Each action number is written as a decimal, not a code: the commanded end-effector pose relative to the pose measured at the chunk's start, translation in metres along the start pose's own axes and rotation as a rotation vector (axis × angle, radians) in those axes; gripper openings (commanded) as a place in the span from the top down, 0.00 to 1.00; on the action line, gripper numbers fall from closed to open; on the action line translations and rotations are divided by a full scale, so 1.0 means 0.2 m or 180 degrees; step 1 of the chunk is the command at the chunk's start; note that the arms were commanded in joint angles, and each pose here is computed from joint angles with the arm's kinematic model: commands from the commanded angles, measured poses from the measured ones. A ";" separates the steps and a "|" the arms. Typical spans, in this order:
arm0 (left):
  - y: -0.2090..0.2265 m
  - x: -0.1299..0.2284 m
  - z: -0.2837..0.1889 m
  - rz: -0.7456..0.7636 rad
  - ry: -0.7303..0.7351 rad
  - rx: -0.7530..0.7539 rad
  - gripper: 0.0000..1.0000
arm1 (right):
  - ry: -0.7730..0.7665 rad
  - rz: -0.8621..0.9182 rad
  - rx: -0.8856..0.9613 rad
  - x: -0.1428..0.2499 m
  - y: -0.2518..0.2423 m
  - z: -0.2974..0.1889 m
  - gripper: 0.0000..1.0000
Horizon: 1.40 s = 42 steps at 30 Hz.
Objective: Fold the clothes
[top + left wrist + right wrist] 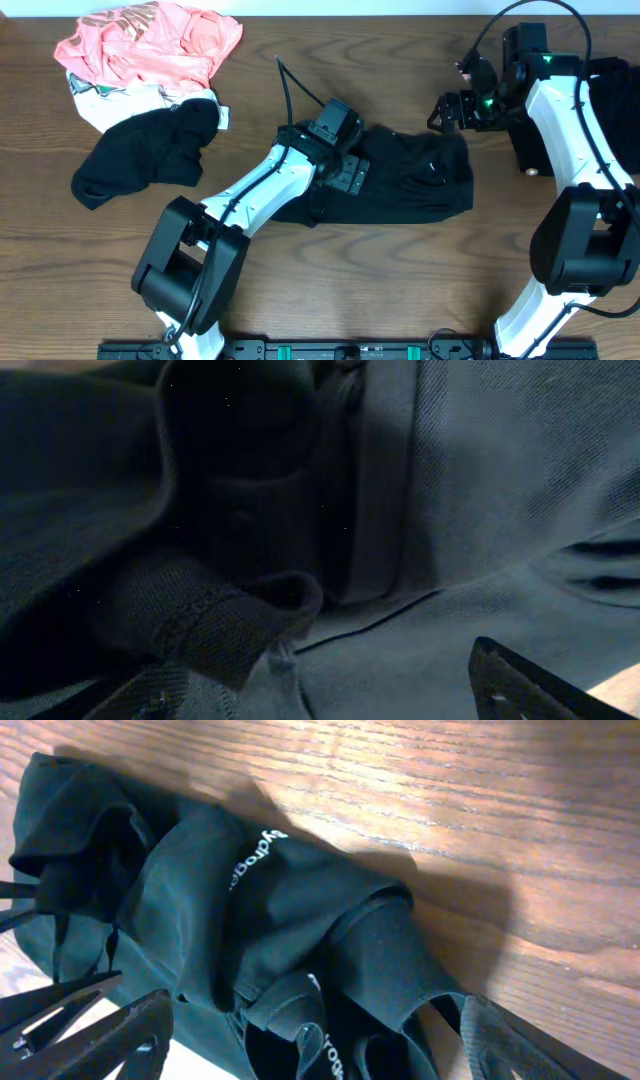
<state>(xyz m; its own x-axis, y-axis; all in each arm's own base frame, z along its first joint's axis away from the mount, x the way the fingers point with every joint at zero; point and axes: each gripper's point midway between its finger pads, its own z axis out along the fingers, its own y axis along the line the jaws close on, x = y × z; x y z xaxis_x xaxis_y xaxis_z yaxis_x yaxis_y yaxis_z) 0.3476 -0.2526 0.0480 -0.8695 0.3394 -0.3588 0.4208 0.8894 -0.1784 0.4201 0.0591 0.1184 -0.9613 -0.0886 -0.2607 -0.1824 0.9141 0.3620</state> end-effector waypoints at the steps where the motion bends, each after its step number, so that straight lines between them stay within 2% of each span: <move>1: -0.06 -0.01 0.00 0.0003 -0.0002 0.0237 0.11 | -0.0103 -0.0105 -0.0014 -0.03 0.04 -0.06 0.10; 5: -0.09 -0.06 -0.07 0.0028 -0.0128 0.0324 0.11 | -0.0105 -0.0101 -0.0086 -0.03 0.05 -0.06 0.13; 10: -0.11 -0.15 -0.30 0.0196 -0.0460 0.0334 0.11 | 0.0036 0.0011 -0.0178 0.03 0.05 -0.07 0.13; 18: 0.07 -0.15 -0.59 0.0020 -0.0704 -0.0075 0.07 | 0.0214 -0.0097 -0.0303 0.15 0.00 -0.02 0.11; 28: 0.29 -0.05 -0.62 -0.0287 -0.0469 -0.0315 0.07 | 0.0244 0.0076 -0.0267 0.25 -0.13 0.10 0.15; 35: 0.31 -0.05 -0.62 -0.0290 -0.0459 -0.0341 0.07 | 0.0275 0.0248 -0.0038 0.32 -0.29 0.12 0.16; 42: 0.31 -0.05 -0.62 -0.0288 -0.0461 -0.0343 0.07 | 0.0370 0.0358 -0.0256 0.43 -0.26 0.19 0.16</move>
<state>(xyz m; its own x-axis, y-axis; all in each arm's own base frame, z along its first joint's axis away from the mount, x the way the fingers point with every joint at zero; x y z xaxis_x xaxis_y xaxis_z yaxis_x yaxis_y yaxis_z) 0.3474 -0.1657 0.1513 -0.8620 0.2014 -0.4651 0.2963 0.9448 -0.1400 0.3580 0.0120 0.0382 -0.9956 -0.0298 -0.0890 -0.0646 0.9055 0.4194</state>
